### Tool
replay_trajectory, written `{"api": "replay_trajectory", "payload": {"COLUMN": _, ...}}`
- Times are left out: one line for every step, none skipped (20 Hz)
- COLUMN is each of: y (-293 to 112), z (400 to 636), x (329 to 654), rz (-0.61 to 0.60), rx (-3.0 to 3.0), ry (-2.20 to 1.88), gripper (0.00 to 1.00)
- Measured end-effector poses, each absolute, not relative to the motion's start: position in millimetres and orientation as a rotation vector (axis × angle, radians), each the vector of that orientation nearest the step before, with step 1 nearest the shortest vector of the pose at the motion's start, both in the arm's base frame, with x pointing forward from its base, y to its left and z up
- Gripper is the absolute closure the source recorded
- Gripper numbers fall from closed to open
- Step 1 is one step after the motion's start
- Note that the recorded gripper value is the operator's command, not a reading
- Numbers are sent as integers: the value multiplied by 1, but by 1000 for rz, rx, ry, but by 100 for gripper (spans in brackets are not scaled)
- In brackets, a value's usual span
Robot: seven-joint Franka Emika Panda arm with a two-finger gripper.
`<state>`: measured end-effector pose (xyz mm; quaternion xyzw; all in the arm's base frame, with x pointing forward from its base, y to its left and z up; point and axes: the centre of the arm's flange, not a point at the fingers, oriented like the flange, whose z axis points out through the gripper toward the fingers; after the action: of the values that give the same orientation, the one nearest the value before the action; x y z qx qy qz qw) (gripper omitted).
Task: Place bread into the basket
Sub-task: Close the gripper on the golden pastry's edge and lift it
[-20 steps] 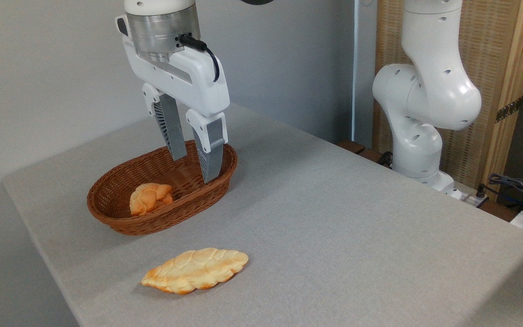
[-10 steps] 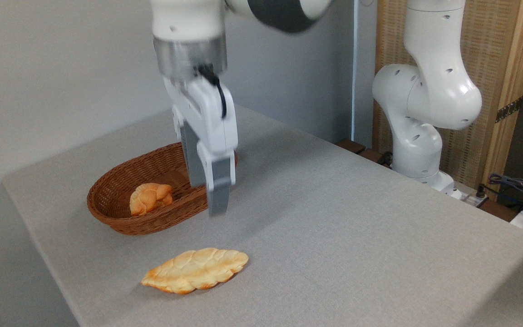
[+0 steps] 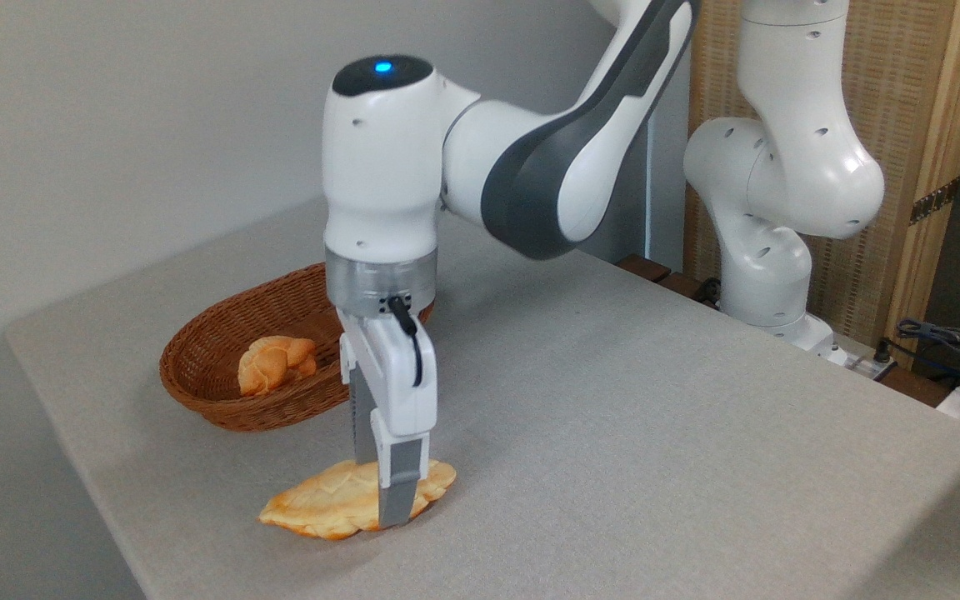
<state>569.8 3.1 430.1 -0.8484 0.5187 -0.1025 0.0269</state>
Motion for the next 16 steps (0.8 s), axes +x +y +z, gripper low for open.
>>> {"api": "replay_trajectory", "payload": {"y": -3, "z": 423, "x": 573, "rz": -317, "rx": -2612, "ry": 1616, "gripper": 0}}
{"api": "replay_trajectory", "payload": {"y": -9, "z": 417, "x": 575, "rz": -315, "rx": -2605, "ry": 1628, "gripper": 1}}
{"api": "replay_trajectory", "payload": {"y": -13, "z": 411, "x": 576, "rz": -309, "rx": -2603, "ry": 1639, "gripper": 11}}
{"api": "replay_trajectory", "payload": {"y": -16, "z": 408, "x": 577, "rz": -304, "rx": -2601, "ry": 1646, "gripper": 22}}
{"api": "replay_trajectory", "payload": {"y": -19, "z": 407, "x": 577, "rz": -303, "rx": -2601, "ry": 1652, "gripper": 33}}
{"api": "replay_trajectory", "payload": {"y": -21, "z": 406, "x": 577, "rz": -305, "rx": -2602, "ry": 1656, "gripper": 43}}
{"api": "replay_trajectory", "payload": {"y": -23, "z": 406, "x": 577, "rz": -308, "rx": -2605, "ry": 1658, "gripper": 57}}
{"api": "replay_trajectory", "payload": {"y": -25, "z": 406, "x": 577, "rz": -310, "rx": -2607, "ry": 1661, "gripper": 62}}
{"api": "replay_trajectory", "payload": {"y": -27, "z": 406, "x": 577, "rz": -312, "rx": -2608, "ry": 1664, "gripper": 71}}
{"api": "replay_trajectory", "payload": {"y": -28, "z": 405, "x": 577, "rz": -313, "rx": -2608, "ry": 1666, "gripper": 73}}
{"api": "replay_trajectory", "payload": {"y": -29, "z": 405, "x": 577, "rz": -312, "rx": -2608, "ry": 1668, "gripper": 73}}
{"api": "replay_trajectory", "payload": {"y": -29, "z": 405, "x": 577, "rz": -312, "rx": -2609, "ry": 1668, "gripper": 73}}
{"api": "replay_trajectory", "payload": {"y": -29, "z": 404, "x": 577, "rz": -312, "rx": -2609, "ry": 1668, "gripper": 73}}
{"api": "replay_trajectory", "payload": {"y": -29, "z": 404, "x": 577, "rz": -311, "rx": -2609, "ry": 1669, "gripper": 73}}
{"api": "replay_trajectory", "payload": {"y": -29, "z": 404, "x": 577, "rz": -312, "rx": -2609, "ry": 1669, "gripper": 73}}
{"api": "replay_trajectory", "payload": {"y": -30, "z": 404, "x": 577, "rz": -312, "rx": -2609, "ry": 1669, "gripper": 73}}
